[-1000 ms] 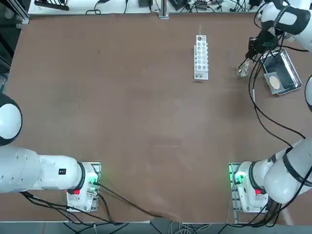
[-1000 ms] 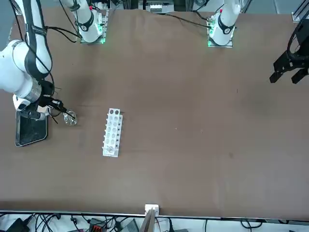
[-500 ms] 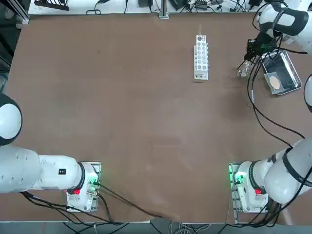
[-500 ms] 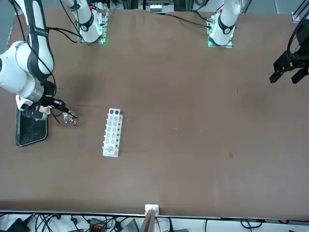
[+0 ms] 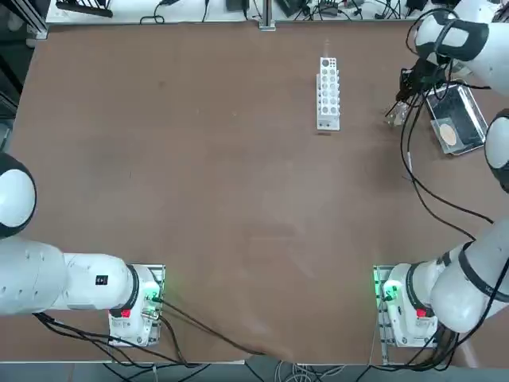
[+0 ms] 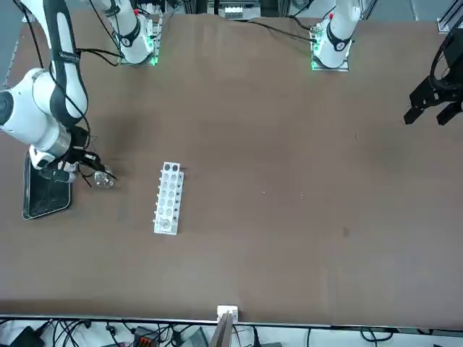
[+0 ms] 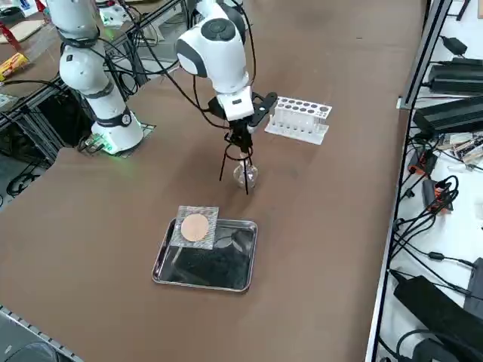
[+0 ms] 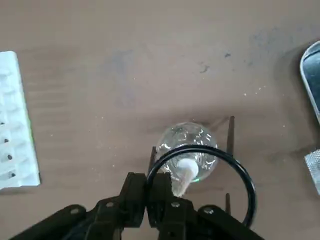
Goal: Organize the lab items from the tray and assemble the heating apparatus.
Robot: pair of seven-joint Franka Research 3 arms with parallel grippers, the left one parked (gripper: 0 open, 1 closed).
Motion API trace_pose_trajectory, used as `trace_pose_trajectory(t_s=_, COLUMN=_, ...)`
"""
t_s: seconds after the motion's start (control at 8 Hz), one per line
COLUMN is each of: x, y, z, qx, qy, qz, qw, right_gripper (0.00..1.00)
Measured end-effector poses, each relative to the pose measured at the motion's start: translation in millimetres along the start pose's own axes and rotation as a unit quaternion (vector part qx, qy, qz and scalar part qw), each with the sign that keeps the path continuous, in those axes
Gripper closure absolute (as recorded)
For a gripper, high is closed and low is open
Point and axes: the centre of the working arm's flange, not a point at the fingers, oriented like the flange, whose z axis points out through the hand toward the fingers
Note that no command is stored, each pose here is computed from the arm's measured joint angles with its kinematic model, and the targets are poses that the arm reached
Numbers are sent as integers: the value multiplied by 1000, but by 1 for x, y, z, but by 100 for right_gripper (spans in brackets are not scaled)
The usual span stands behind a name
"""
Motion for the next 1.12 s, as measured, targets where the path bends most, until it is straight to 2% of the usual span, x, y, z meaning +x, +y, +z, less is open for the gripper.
trace_pose_trajectory(t_s=0.62, x=0, y=-9, z=10, qx=14, qy=-1, qz=12, qw=1000, right_gripper=89)
trace_pose_trajectory(t_s=1.12, x=2, y=-9, z=18, qx=5, qy=-4, qz=2, qw=1000, right_gripper=89)
